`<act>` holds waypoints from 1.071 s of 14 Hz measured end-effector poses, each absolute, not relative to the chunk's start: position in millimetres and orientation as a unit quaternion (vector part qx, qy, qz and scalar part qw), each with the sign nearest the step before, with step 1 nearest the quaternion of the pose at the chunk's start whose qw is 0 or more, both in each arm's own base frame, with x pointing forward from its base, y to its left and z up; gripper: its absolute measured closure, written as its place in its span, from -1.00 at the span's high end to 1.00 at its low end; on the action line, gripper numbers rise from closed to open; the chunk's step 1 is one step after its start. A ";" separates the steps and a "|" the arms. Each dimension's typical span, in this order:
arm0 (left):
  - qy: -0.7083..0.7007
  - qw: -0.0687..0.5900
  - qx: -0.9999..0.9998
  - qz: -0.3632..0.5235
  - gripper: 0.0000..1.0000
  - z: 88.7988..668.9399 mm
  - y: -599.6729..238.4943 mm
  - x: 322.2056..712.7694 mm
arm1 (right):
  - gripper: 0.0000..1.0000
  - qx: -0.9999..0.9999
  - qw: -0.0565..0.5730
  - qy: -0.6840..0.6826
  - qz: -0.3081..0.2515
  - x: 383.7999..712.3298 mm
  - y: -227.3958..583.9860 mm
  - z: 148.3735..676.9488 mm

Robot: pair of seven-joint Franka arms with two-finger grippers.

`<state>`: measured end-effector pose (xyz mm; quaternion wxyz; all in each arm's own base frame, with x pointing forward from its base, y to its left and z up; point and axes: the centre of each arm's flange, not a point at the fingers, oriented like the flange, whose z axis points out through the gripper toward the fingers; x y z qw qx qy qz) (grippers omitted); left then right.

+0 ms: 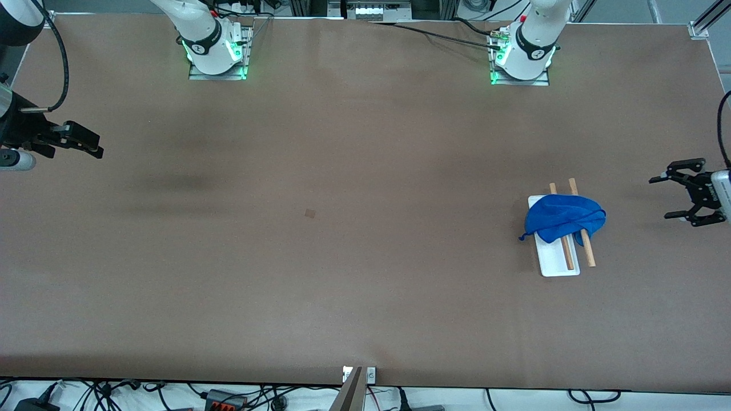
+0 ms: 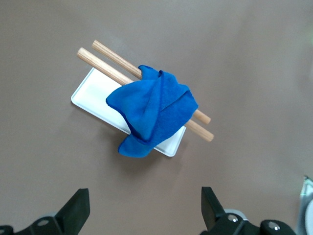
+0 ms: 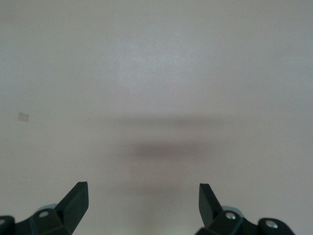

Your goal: Pass towel and hang on rack

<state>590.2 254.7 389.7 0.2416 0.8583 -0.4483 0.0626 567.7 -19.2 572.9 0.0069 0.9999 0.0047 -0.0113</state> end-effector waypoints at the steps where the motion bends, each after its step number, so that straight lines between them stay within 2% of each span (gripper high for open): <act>1: -0.441 0.236 0.864 0.053 1.00 403.8 254.4 591.5 | 1.00 1.000 0.007 0.005 -0.011 567.7 -19.3 572.9; 5: -0.413 0.196 0.889 0.020 1.00 451.2 231.6 595.4 | 1.00 1.000 0.007 0.005 -0.010 568.0 -19.6 573.2; 11: -0.350 0.157 0.922 -0.052 1.00 491.4 116.6 612.6 | 1.00 1.000 0.007 0.002 -0.008 568.5 -22.4 573.1; 15: -0.320 0.136 0.936 -0.062 1.00 503.0 113.2 609.7 | 1.00 1.000 0.007 0.002 -0.007 568.8 -22.2 573.7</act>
